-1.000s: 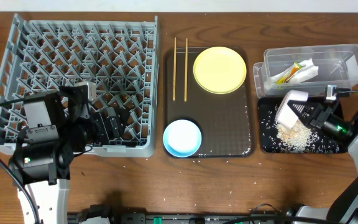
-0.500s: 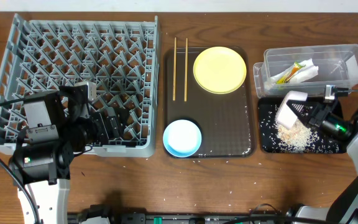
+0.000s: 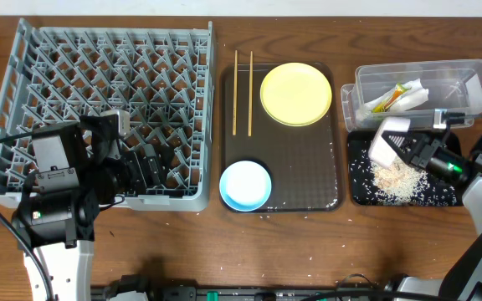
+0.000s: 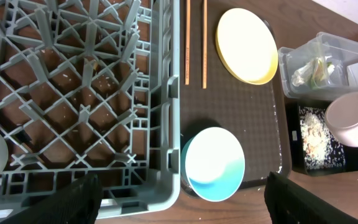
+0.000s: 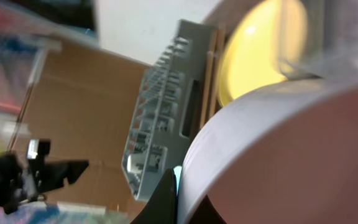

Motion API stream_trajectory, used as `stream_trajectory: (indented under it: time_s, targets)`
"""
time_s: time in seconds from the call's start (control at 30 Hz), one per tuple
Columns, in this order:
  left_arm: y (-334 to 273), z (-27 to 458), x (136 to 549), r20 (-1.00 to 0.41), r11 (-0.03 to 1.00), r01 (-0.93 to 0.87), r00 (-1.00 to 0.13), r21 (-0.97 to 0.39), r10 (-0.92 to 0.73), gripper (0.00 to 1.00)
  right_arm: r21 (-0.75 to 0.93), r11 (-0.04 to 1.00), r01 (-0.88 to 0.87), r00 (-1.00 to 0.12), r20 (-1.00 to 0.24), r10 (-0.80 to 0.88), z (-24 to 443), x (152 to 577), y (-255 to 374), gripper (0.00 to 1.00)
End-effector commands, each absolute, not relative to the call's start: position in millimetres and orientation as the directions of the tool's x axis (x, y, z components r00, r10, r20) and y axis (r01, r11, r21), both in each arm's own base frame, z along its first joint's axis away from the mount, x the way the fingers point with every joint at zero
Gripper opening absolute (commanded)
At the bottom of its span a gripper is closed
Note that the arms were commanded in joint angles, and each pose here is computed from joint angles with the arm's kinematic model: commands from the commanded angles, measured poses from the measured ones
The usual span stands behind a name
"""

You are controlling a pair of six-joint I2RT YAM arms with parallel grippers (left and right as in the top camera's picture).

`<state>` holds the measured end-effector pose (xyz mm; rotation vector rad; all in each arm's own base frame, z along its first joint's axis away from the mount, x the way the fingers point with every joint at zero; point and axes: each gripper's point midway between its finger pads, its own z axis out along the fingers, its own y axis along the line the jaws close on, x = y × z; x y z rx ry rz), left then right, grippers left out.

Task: Sort waste into correct bins and load items into the dishwasher
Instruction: 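Tip the white bowl over the black tray to dump the rice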

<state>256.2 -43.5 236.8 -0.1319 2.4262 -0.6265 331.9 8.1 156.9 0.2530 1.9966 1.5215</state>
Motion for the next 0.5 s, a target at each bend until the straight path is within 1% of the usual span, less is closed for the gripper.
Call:
stream_trajectory:
  time_s: [0.0,0.03,0.07,0.13,0.17,0.2,0.23,0.27,0.3,0.33,0.37,0.4,0.47]
  targets:
    - [-46,244,258,-0.565,0.881,0.083,-0.794,-0.466,-0.224,0.84,0.947,0.300,-0.112,-0.815,-0.261,0.517,154,334,11,0.01]
    - [-46,244,258,-0.565,0.881,0.083,-0.794,-0.466,-0.224,0.84,0.925,0.250,-0.285,-0.811,-0.372,0.452,176,328,21,0.01]
    - [-46,243,257,-0.562,0.880,0.081,-0.796,-0.467,-0.225,0.84,0.900,0.207,-0.382,-0.800,-0.435,0.414,189,323,27,0.01]
    - [-46,243,257,-0.561,0.880,0.081,-0.797,-0.468,-0.225,0.84,0.899,0.244,-0.363,-0.798,-0.436,0.417,185,329,27,0.01]
    - [-46,243,257,-0.562,0.880,0.082,-0.796,-0.467,-0.224,0.84,0.922,0.292,-0.254,-0.808,-0.368,0.460,171,337,21,0.01]
    - [-46,243,257,-0.562,0.880,0.082,-0.796,-0.467,-0.224,0.84,0.931,0.295,-0.215,-0.813,-0.338,0.474,167,338,20,0.01]
    - [-46,243,257,-0.561,0.880,0.081,-0.797,-0.468,-0.225,0.84,0.924,0.285,-0.255,-0.811,-0.365,0.457,172,336,22,0.01]
    - [-46,243,256,-0.556,0.880,0.078,-0.800,-0.469,-0.225,0.84,0.921,0.305,-0.242,-0.810,-0.365,0.460,168,338,22,0.01]
    - [-46,242,255,-0.554,0.880,0.077,-0.801,-0.469,-0.225,0.84,0.940,0.321,-0.117,-0.817,-0.275,0.507,155,342,18,0.01]
    - [-46,242,255,-0.552,0.879,0.076,-0.803,-0.470,-0.226,0.84,0.943,0.321,-0.081,-0.818,-0.248,0.520,151,342,17,0.01]
    - [-46,242,255,-0.552,0.879,0.076,-0.803,-0.470,-0.226,0.84,0.940,0.324,-0.105,-0.818,-0.267,0.509,153,342,18,0.01]
    - [-46,242,255,-0.552,0.879,0.076,-0.803,-0.470,-0.225,0.84,0.930,0.327,-0.165,-0.817,-0.315,0.483,157,340,21,0.01]
    - [-46,242,255,-0.552,0.879,0.076,-0.802,-0.470,-0.226,0.84,0.928,0.348,-0.130,-0.814,-0.300,0.497,151,341,18,0.01]
